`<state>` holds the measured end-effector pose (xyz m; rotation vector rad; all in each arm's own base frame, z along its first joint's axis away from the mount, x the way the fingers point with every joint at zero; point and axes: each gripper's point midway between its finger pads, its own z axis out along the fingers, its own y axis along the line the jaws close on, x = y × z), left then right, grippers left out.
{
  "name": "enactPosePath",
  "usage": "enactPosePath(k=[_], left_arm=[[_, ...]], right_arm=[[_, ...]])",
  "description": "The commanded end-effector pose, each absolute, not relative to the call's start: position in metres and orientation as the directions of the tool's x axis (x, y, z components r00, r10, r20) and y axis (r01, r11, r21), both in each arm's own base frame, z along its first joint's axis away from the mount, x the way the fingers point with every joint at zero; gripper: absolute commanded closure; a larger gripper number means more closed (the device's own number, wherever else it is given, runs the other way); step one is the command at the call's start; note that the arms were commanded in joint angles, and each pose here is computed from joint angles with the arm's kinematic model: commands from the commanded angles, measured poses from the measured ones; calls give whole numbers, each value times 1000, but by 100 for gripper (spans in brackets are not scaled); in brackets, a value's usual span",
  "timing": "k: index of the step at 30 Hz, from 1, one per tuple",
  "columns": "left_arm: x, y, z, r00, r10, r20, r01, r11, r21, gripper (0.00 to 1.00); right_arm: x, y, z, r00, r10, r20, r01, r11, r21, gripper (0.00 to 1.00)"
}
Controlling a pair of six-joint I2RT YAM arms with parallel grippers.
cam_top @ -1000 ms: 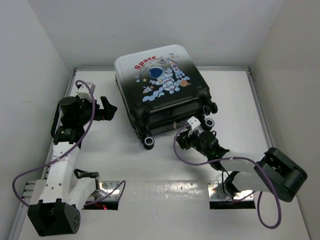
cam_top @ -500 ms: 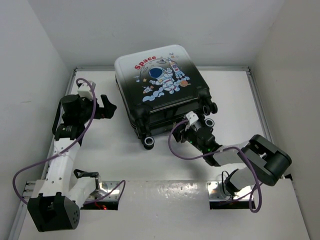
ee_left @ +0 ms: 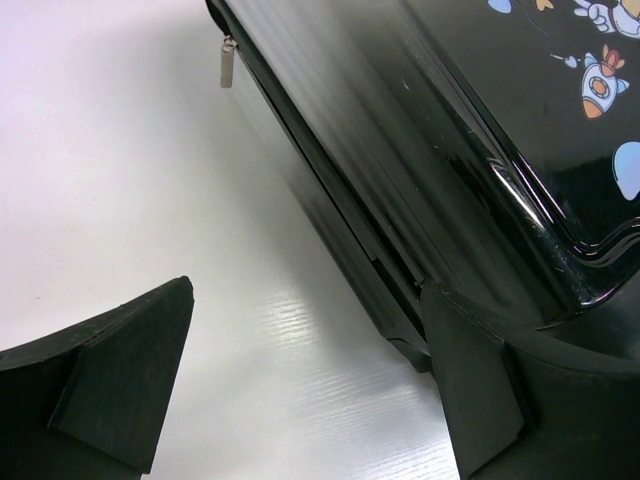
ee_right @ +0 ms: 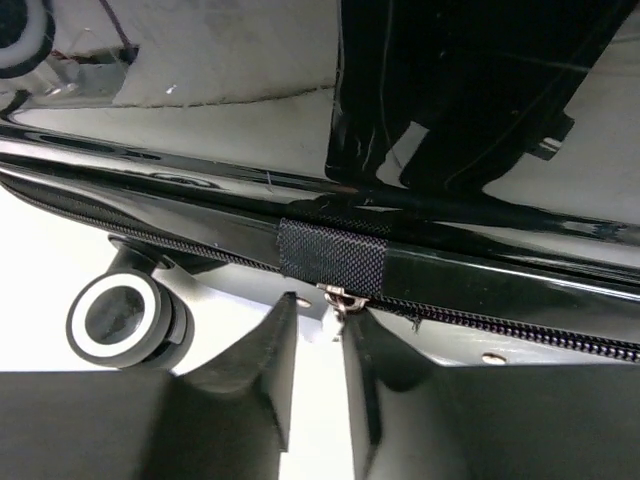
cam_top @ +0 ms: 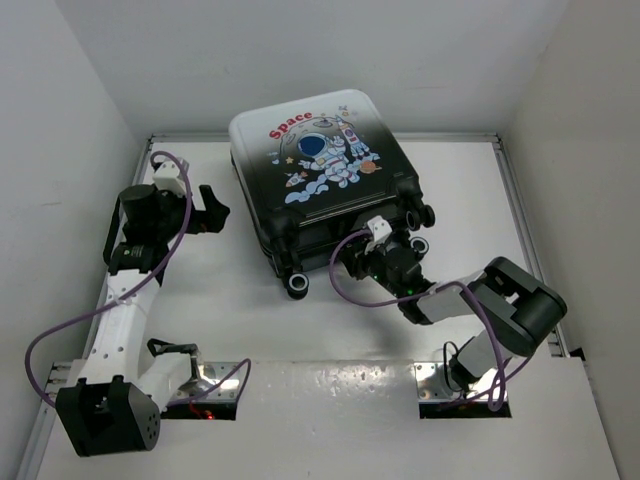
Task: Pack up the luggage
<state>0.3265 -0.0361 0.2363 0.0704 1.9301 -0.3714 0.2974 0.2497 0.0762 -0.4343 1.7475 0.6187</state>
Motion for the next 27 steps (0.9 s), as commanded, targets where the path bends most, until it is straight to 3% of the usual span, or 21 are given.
enactPosePath(k=[1,5,8,13,19,27], left_arm=[[331,-31,261,-309,-112,-944,232,954,-190,0],[327,-37,261,-310,-111,-944,263,944,-198,2],[319,-50,263,-337,-112,-935,324,918,-227,10],[293,-79,266,-438,-124,-891,410,854,-320,14],[267,-96,260,-496,-94,-863,439,830,-343,14],[266,-92,255,-510,-107,-854,402,847,-347,14]], right_arm=[[318,257,108,-184,120,-975,-563,801,205,78],[319,257,110,-183,122,-976,-568,797,206,100],[319,249,108,-176,109,-978,-545,817,189,100],[309,233,101,-168,68,-983,-540,828,150,100],[298,224,90,-194,39,-980,-537,832,139,100],[304,231,78,-247,24,-969,-530,834,156,99]])
